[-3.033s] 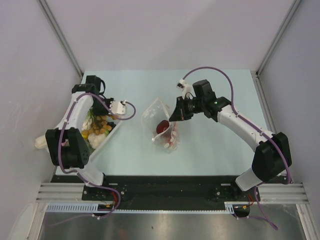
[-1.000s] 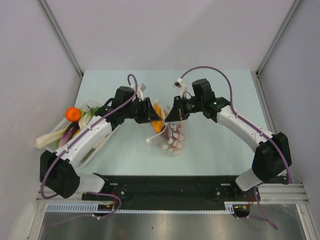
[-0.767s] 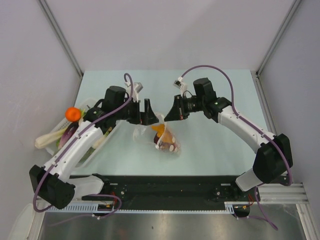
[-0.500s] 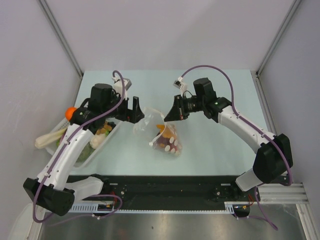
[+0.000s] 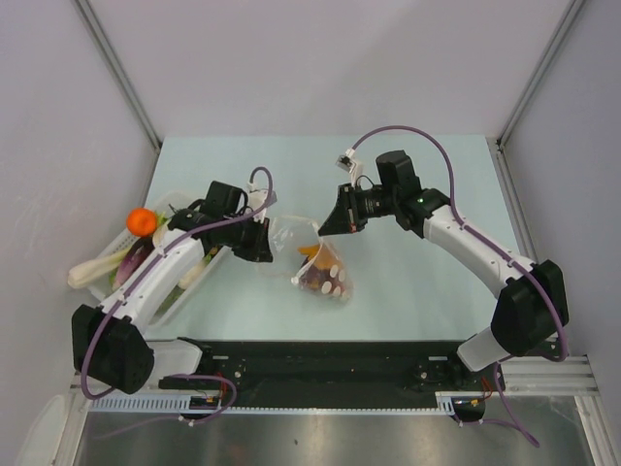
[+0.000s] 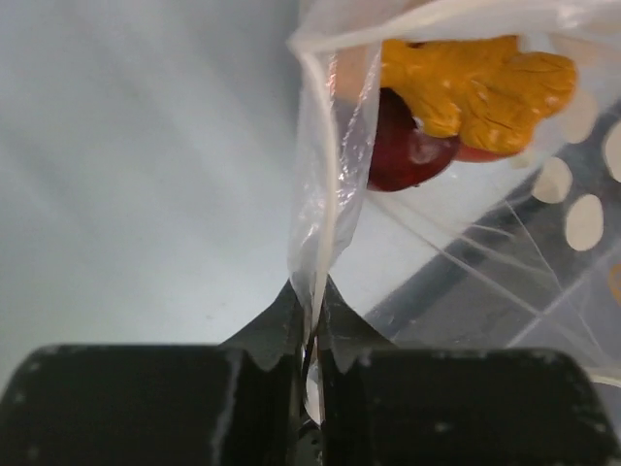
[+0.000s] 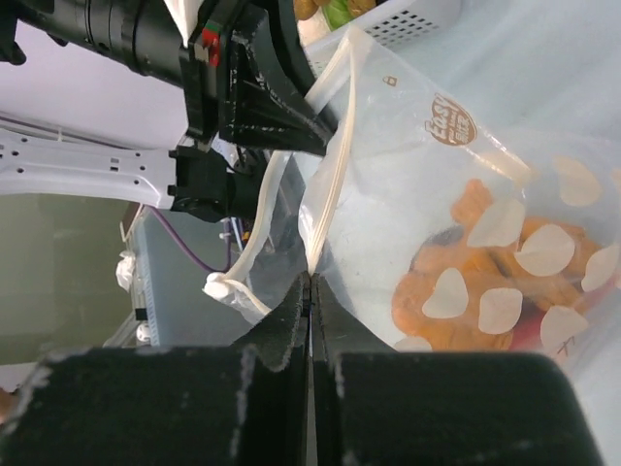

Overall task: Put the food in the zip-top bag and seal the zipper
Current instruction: Pick up the fake fruit from the bin.

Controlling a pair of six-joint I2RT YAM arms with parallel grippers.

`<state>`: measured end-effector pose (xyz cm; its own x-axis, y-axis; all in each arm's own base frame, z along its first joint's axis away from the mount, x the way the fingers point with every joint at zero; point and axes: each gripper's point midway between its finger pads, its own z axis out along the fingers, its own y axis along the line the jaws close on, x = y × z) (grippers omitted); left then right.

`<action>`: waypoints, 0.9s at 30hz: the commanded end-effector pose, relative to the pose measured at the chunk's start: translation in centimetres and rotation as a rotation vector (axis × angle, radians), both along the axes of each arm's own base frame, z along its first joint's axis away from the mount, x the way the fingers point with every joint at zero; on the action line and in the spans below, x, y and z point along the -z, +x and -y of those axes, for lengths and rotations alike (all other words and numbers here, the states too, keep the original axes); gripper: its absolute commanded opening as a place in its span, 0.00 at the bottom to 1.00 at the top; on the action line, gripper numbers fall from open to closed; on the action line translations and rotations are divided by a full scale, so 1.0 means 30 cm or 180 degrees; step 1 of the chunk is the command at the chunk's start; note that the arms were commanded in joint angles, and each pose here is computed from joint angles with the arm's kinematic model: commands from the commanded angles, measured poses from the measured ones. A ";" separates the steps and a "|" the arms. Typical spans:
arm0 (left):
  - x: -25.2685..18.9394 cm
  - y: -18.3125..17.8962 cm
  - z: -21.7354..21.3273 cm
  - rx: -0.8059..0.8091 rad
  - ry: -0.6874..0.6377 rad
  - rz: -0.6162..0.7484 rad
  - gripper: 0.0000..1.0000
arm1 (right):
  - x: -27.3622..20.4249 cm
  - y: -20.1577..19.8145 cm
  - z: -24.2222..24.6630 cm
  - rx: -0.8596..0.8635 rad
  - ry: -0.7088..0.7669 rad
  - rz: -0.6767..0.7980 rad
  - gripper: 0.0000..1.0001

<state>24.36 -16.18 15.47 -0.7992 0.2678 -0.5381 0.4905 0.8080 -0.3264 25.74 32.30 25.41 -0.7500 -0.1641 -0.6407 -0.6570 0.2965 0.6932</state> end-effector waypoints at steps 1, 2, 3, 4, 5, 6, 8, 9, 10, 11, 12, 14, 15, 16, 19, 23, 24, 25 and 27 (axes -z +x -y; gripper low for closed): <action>-0.156 -0.062 0.128 0.0521 -0.0756 -0.0030 0.03 | -0.044 0.009 0.040 0.0111 -0.0043 0.0280 0.00; -0.186 -0.059 0.147 0.0549 -0.0851 0.0071 0.00 | -0.021 0.035 0.056 0.0218 -0.0166 0.0379 0.00; -0.209 -0.064 0.161 0.0569 -0.0923 0.0128 0.00 | -0.012 0.040 0.067 0.0256 -0.0228 0.0408 0.00; -0.244 -0.070 0.172 0.0559 -0.0987 0.0211 0.00 | 0.007 0.039 0.083 0.0282 -0.0316 0.0387 0.09; -0.262 -0.074 0.191 0.0603 -0.1013 0.0283 0.00 | 0.005 0.048 0.101 0.0341 -0.0363 0.0433 0.31; -0.281 -0.071 0.198 0.0607 -0.1012 0.0347 0.00 | 0.009 0.050 0.111 0.0344 -0.0397 0.0479 0.42; -0.291 -0.077 0.220 0.0662 -0.1016 0.0336 0.00 | 0.003 0.048 0.136 0.0408 -0.0444 0.0477 0.59; -0.305 -0.072 0.224 0.0663 -0.1033 0.0355 0.00 | 0.001 0.044 0.141 0.0413 -0.0454 0.0479 0.60; -0.310 -0.068 0.227 0.0666 -0.1033 0.0365 0.00 | -0.005 0.040 0.142 0.0406 -0.0444 0.0485 0.61; -0.306 -0.063 0.227 0.0656 -0.1012 0.0346 0.00 | -0.015 0.036 0.144 0.0405 -0.0422 0.0493 0.64; -0.311 -0.058 0.228 0.0655 -0.1004 0.0363 0.00 | -0.023 0.034 0.143 0.0408 -0.0398 0.0498 0.65; -0.308 -0.054 0.230 0.0653 -0.0984 0.0337 0.00 | -0.044 0.029 0.136 0.0395 -0.0363 0.0530 0.68; -0.319 -0.051 0.234 0.0658 -0.0996 0.0360 0.00 | -0.066 0.032 0.134 0.0398 -0.0349 0.0574 0.69; -0.323 -0.046 0.234 0.0646 -0.0992 0.0371 0.00 | -0.086 0.035 0.131 0.0407 -0.0333 0.0625 0.70; -0.337 -0.036 0.237 0.0632 -0.0980 0.0400 0.00 | -0.144 0.046 0.126 0.0398 -0.0319 0.0807 0.70; -0.348 -0.027 0.233 0.0600 -0.0950 0.0405 0.00 | -0.185 0.047 0.121 0.0296 -0.0440 0.1154 0.70; -0.357 -0.025 0.235 0.0596 -0.0949 0.0414 0.00 | -0.156 0.038 0.128 0.0254 -0.0586 0.1125 0.69; -0.357 -0.027 0.231 0.0579 -0.0942 0.0392 0.00 | -0.143 0.050 0.138 0.0274 -0.0746 0.1240 0.69; -0.374 -0.044 0.235 0.0587 -0.0998 0.0360 0.00 | -0.138 0.073 0.175 0.0239 -0.1065 0.1416 0.69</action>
